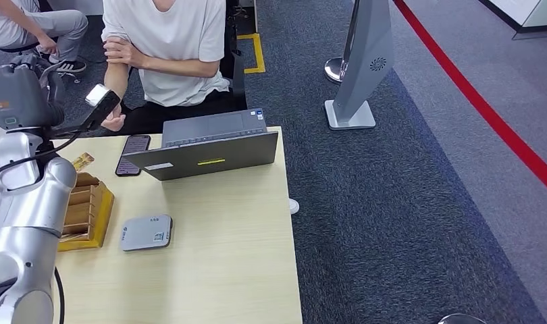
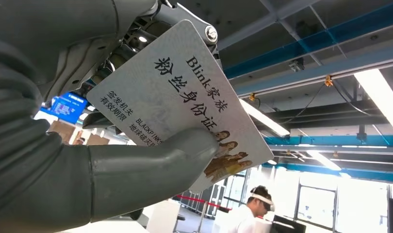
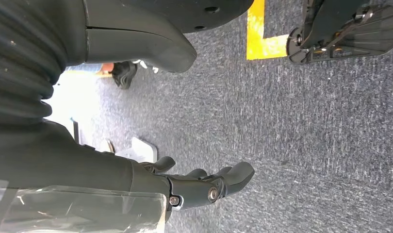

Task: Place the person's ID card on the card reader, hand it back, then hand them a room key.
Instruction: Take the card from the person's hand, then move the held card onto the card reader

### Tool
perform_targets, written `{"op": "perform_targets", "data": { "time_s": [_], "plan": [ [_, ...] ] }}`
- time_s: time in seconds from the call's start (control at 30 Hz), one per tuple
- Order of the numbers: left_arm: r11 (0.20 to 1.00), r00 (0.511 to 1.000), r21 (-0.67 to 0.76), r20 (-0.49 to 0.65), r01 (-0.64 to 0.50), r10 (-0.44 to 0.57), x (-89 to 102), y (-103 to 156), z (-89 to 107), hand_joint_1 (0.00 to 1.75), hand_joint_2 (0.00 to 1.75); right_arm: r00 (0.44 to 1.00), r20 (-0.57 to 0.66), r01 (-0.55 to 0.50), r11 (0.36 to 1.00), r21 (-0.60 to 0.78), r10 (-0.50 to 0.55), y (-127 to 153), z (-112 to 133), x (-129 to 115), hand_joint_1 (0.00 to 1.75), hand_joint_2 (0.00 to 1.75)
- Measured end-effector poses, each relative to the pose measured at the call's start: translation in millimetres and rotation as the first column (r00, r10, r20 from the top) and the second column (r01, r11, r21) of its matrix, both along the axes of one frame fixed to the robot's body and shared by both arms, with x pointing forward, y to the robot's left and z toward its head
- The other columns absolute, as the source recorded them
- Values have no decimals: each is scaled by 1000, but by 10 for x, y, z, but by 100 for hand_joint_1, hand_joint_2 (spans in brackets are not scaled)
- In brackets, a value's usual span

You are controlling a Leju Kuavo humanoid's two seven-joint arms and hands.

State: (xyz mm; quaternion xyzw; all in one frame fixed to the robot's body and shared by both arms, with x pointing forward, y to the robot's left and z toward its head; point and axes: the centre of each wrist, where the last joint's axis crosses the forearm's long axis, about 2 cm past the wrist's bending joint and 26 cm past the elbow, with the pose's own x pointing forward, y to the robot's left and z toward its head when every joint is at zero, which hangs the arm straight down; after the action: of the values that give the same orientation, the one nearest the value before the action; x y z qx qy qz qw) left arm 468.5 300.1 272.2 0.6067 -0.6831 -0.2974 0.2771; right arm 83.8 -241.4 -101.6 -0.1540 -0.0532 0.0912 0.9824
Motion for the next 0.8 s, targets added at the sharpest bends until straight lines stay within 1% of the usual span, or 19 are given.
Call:
{"op": "perform_targets", "data": {
  "time_s": [0.07,0.13,0.27,0.33,0.43,0.5,0.6,0.8],
  "plan": [
    [1000,999,-9,12,30,-30,-113,-85,-118,175,175,1000,3,19,1000,1,-19,-2,-4,-19,0,175],
    [998,998,-12,22,66,-66,-303,-207,-276,175,175,999,1,47,999,2,-47,-7,-10,-55,0,175],
    [990,990,-3,29,140,-140,-830,-495,-604,175,175,994,-9,106,994,4,-106,-22,-26,-139,0,175],
    [985,984,2,34,174,-174,-1088,-624,-719,175,175,992,-14,129,992,1,-129,-35,-31,-168,0,175],
    [977,977,2,19,212,-212,-1367,-753,-831,175,175,988,-18,153,988,-2,-153,-56,-36,-186,0,175],
    [973,973,1,0,232,-232,-1493,-811,-885,175,175,985,-20,170,985,-3,-170,-66,-38,-194,0,175],
    [968,967,-1,-20,253,-253,-1628,-866,-956,175,175,982,-22,187,982,-3,-187,-73,-40,-205,0,175],
    [961,960,-4,-36,277,-277,-1789,-928,-1031,175,175,978,-26,208,978,-3,-208,-82,-43,-221,0,175]
  ]
}}
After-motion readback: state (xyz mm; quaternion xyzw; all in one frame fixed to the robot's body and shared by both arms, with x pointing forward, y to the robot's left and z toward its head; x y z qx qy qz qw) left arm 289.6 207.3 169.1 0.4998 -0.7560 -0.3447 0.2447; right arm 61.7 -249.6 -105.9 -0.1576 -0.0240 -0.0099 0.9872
